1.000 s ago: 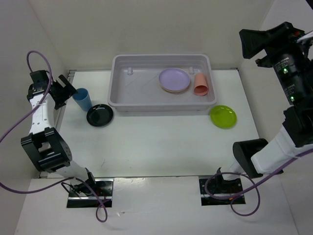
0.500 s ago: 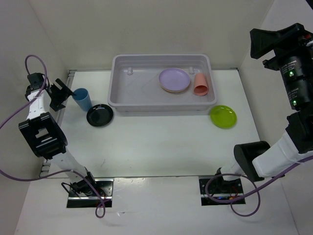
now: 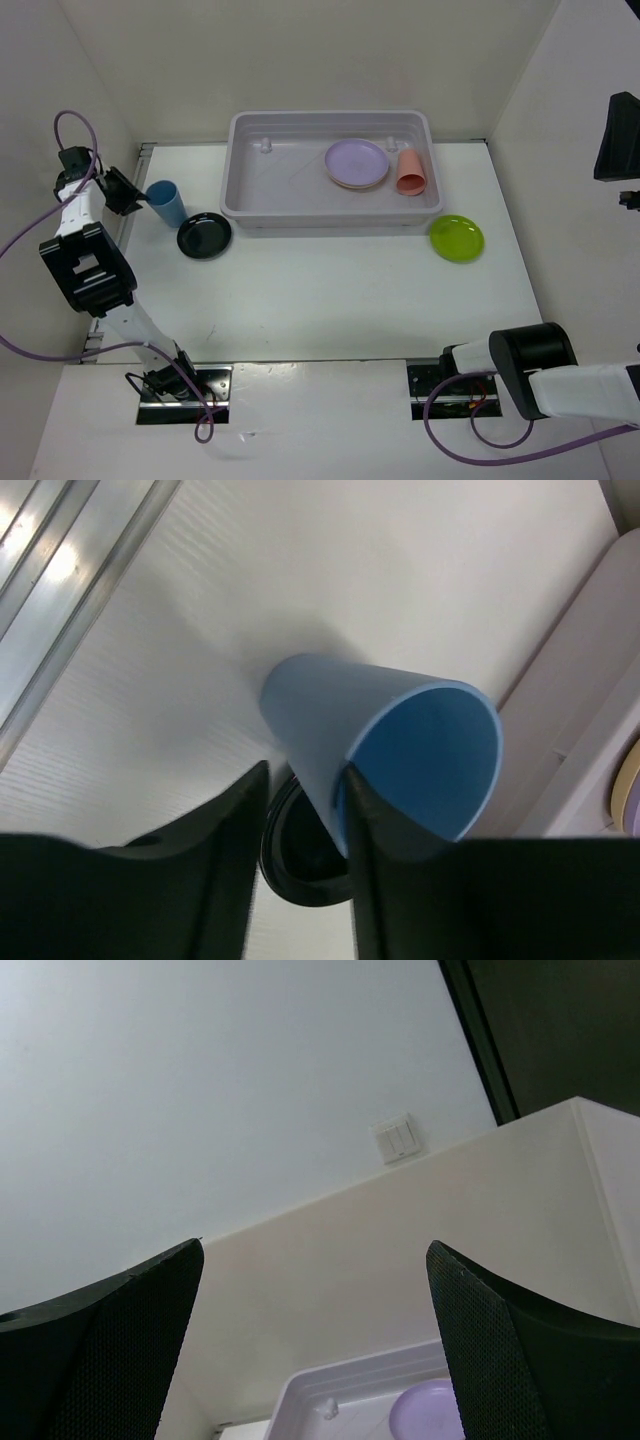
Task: Place the mixed dishes into the plastic bin
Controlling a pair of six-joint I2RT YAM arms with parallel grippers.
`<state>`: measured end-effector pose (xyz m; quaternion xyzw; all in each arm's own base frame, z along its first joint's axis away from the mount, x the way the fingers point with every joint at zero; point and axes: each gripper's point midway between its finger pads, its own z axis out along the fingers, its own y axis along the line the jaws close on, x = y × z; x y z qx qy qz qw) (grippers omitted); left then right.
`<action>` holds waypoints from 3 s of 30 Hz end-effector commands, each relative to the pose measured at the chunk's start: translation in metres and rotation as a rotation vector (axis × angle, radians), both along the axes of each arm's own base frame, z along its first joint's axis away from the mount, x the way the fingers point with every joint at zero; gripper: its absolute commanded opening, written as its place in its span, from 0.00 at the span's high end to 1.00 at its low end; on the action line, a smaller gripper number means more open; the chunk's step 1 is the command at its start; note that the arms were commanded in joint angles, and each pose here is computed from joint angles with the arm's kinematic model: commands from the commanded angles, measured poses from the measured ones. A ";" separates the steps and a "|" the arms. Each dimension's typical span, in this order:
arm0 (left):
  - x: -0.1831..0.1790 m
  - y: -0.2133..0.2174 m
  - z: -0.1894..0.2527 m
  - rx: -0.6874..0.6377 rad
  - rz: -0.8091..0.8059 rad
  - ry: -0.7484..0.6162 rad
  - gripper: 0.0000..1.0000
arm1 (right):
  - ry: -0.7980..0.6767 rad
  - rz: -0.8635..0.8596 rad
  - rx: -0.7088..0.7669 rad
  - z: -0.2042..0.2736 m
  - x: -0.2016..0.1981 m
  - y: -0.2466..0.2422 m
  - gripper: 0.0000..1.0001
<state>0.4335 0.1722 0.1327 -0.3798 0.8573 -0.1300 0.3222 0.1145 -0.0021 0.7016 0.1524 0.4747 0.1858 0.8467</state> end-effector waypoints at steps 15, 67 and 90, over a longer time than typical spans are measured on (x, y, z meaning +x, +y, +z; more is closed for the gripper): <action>0.024 0.001 0.005 0.013 -0.022 -0.046 0.90 | -0.036 -0.097 0.040 0.001 -0.030 -0.022 0.04; 0.208 -0.254 0.054 0.002 -0.339 -0.229 1.00 | -0.282 -0.141 0.111 -0.018 -0.099 -0.044 0.24; 0.210 -0.238 0.013 0.052 -0.312 -0.151 0.67 | 0.403 -0.190 0.127 -0.214 0.126 -0.014 0.03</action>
